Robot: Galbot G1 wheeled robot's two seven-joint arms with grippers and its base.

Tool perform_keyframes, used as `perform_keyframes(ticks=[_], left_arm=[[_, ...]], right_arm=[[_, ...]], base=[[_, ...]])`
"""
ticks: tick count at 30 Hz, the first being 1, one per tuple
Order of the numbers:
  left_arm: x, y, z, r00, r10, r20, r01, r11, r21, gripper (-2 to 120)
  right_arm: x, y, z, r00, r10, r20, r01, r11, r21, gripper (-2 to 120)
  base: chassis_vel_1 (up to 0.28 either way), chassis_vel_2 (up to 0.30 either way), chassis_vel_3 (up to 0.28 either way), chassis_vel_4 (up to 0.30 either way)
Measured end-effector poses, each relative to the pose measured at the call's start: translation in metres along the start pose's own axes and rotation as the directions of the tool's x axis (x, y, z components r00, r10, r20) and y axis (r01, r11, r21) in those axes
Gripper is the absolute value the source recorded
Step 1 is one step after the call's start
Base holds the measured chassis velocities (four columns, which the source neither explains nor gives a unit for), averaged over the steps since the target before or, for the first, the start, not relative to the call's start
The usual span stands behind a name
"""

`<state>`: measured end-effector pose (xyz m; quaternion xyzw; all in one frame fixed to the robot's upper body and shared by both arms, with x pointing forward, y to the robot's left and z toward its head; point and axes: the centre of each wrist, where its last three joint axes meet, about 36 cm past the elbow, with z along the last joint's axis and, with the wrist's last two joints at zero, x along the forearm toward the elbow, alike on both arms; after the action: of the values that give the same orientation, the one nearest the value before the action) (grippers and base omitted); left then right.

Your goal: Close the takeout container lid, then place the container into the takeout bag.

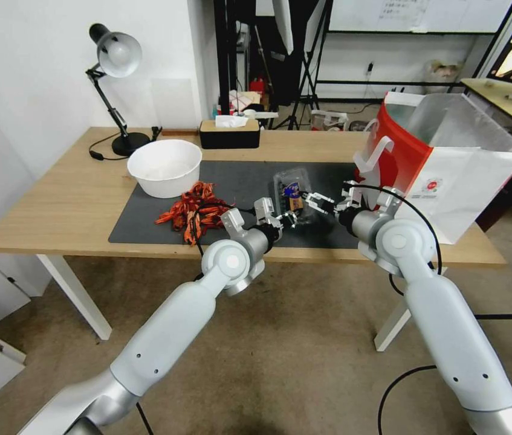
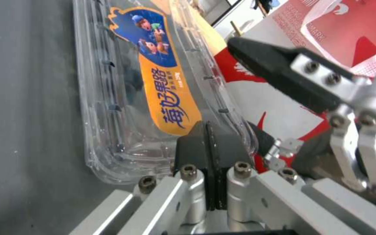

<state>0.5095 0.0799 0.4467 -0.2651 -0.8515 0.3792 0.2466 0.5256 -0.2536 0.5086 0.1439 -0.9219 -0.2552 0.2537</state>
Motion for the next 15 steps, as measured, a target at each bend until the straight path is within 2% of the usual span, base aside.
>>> perform_keyframes(ticks=[15], left_arm=[[0.002,-0.002,-0.002,1.0,0.007,0.004,-0.007,1.0,0.001,0]], right_arm=[[-0.026,0.003,-0.013,0.999,-0.001,-0.048,0.001,1.0,0.013,100]], base=[[0.0,0.0,0.0,0.0]])
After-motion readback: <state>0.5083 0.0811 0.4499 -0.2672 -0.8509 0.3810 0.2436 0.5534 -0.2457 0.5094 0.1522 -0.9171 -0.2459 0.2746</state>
